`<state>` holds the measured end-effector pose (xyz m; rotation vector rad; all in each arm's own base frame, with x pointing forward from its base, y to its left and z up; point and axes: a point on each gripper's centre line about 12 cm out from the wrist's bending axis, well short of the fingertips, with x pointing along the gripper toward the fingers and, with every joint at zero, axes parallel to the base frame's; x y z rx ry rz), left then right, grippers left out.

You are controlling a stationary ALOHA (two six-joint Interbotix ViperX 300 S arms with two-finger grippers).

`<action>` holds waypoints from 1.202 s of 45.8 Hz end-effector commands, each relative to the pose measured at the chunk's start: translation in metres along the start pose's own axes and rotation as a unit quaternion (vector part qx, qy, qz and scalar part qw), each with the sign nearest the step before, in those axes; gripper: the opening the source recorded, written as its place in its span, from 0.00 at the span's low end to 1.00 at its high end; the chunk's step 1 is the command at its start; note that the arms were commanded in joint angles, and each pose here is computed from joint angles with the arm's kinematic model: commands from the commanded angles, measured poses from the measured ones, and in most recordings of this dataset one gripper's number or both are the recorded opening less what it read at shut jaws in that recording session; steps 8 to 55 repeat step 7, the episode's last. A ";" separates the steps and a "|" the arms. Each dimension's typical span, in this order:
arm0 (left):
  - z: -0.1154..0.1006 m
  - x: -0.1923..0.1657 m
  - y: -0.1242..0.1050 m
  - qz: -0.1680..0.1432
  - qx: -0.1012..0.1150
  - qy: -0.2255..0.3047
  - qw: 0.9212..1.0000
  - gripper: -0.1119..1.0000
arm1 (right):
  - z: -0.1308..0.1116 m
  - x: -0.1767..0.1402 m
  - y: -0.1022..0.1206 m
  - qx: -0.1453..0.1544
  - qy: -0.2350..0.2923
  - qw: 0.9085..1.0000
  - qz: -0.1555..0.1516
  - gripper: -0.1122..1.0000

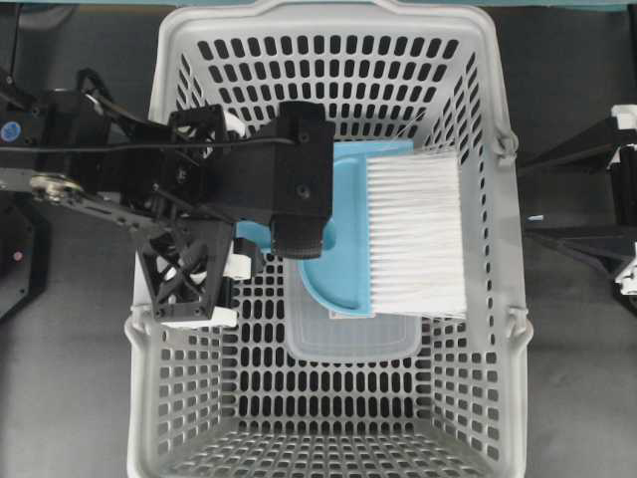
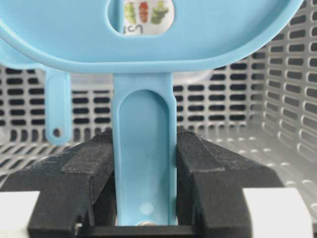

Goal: Pick up the hand brush from the shopping basket with the left arm.
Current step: 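Lift the held brush upward out of the basket with the left gripper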

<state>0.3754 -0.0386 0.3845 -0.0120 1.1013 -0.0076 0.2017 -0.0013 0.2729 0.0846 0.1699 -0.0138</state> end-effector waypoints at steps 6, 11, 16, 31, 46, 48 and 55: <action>0.003 -0.011 0.000 -0.001 0.001 -0.015 1.000 0.33 | 0.002 0.001 0.000 0.001 -0.007 1.000 0.001 0.78; 0.003 -0.011 0.000 0.000 0.001 -0.015 1.000 0.33 | 0.002 0.001 0.000 0.001 -0.007 1.000 0.001 0.78; 0.003 -0.011 0.000 0.000 0.001 -0.015 1.000 0.33 | 0.002 0.001 0.000 0.001 -0.007 1.000 0.001 0.78; 0.003 -0.011 0.000 0.000 0.001 -0.015 1.000 0.33 | 0.002 0.001 0.000 0.001 -0.007 1.000 0.001 0.78; 0.003 -0.011 0.000 0.000 0.001 -0.015 1.000 0.33 | 0.002 0.001 0.000 0.001 -0.007 1.000 0.001 0.78; 0.003 -0.011 0.000 0.000 0.001 -0.015 1.000 0.33 | 0.002 0.001 0.000 0.001 -0.007 1.000 0.001 0.78; 0.003 -0.011 0.000 0.000 0.001 -0.015 1.000 0.33 | 0.002 0.001 0.000 0.001 -0.007 1.000 0.001 0.78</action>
